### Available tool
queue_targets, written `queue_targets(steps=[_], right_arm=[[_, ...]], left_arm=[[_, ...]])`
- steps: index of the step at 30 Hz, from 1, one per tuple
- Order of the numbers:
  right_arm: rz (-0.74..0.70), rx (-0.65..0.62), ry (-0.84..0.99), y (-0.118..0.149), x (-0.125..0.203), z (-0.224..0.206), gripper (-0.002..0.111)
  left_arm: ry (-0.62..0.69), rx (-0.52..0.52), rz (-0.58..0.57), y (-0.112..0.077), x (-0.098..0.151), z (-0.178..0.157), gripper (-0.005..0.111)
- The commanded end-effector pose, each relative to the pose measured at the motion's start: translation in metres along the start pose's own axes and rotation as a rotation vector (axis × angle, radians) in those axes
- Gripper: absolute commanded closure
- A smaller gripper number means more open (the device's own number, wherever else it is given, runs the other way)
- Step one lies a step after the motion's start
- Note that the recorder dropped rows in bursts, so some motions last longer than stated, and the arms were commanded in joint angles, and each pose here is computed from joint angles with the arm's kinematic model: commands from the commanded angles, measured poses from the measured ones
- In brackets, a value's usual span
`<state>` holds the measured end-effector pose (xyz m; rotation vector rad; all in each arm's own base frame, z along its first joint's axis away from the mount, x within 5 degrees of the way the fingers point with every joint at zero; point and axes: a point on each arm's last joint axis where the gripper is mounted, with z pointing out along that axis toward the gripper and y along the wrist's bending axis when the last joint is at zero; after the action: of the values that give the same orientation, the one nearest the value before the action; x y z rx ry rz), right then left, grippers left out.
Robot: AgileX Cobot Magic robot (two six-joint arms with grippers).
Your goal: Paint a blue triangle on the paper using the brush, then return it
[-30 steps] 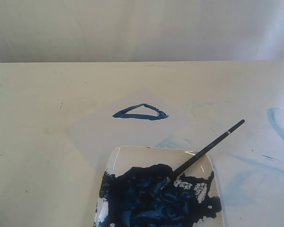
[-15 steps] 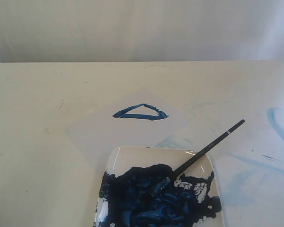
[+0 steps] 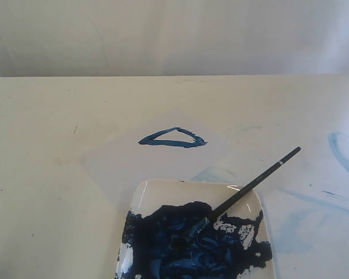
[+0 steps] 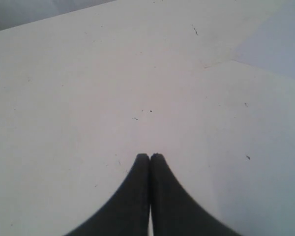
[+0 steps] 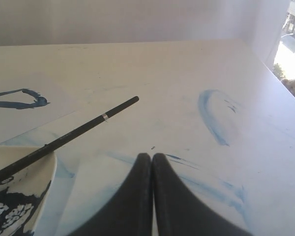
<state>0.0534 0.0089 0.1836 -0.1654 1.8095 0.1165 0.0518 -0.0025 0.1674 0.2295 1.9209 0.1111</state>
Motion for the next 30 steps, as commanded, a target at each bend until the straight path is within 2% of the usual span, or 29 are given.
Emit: queue_targets(steps=[1,12,17,30], right_arm=[[-0.012,-0.002,-0.015,0.0001,-0.0009,-0.0003,0.108],[-0.012,-0.002,-0.015,0.0001,-0.0009,-0.0003,0.108],[-0.012,-0.002,-0.015,0.0001,-0.0009,-0.0003,0.108],[-0.012,-0.002,-0.015,0.0001,-0.0009,-0.0003,0.108]], left_arm=[[-0.006,0.01,-0.002,-0.0009,0.0006,0.0002,0.107],[-0.006,0.006,-0.003,-0.0007,0.0006,0.0002,0.107],[0.003,-0.038,-0.02,0.0018,0.0011,0.0002,0.107],[0.003,-0.038,-0.02,0.0018,0.0011,0.0002,0.107]])
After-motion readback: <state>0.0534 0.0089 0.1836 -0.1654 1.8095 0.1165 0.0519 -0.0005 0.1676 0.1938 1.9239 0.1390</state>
